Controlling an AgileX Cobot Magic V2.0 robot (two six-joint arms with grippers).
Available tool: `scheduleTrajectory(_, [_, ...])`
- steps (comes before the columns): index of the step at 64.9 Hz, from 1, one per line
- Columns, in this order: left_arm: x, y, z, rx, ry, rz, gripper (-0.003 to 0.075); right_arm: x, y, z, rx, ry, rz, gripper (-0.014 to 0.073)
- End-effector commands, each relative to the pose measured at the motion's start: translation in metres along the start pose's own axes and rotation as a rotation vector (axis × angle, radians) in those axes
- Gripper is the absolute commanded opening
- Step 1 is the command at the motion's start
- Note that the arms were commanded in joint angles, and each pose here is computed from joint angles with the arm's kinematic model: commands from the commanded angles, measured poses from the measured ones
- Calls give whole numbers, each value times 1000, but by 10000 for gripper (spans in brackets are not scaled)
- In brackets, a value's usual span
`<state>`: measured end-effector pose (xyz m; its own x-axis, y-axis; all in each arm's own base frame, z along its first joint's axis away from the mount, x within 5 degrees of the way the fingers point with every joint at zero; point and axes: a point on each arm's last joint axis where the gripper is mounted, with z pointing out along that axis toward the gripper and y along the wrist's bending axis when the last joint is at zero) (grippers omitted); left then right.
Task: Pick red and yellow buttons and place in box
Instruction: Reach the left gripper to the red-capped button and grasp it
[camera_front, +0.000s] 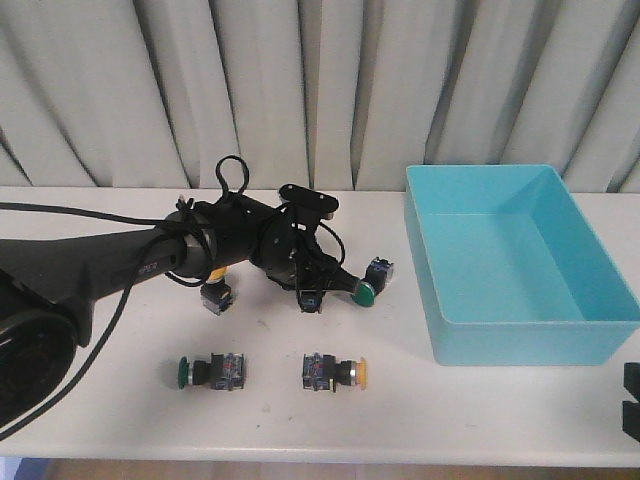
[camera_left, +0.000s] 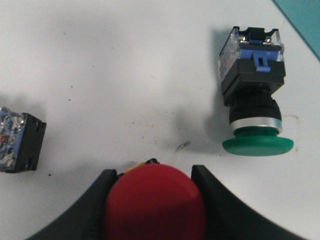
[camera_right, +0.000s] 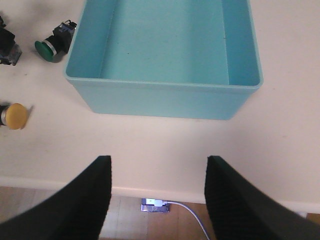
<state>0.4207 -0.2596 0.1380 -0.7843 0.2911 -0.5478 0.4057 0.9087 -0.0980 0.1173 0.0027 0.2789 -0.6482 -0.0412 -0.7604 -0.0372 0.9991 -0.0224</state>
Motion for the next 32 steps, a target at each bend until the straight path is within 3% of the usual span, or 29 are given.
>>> scheduleTrajectory(1, [-28,-7,-35,26,-131,-6,238,-13,-1,-4,10,-74,-8,401])
scheduleTrajectory(16, [-36,-8,-65,14,-126,14,211,-13,-1,-4,10,-74,-8,401])
scheduleTrajectory(32, [-48,-5,-140,-43,-133,83,212,-13,-1,-4,10,-74,-8,401])
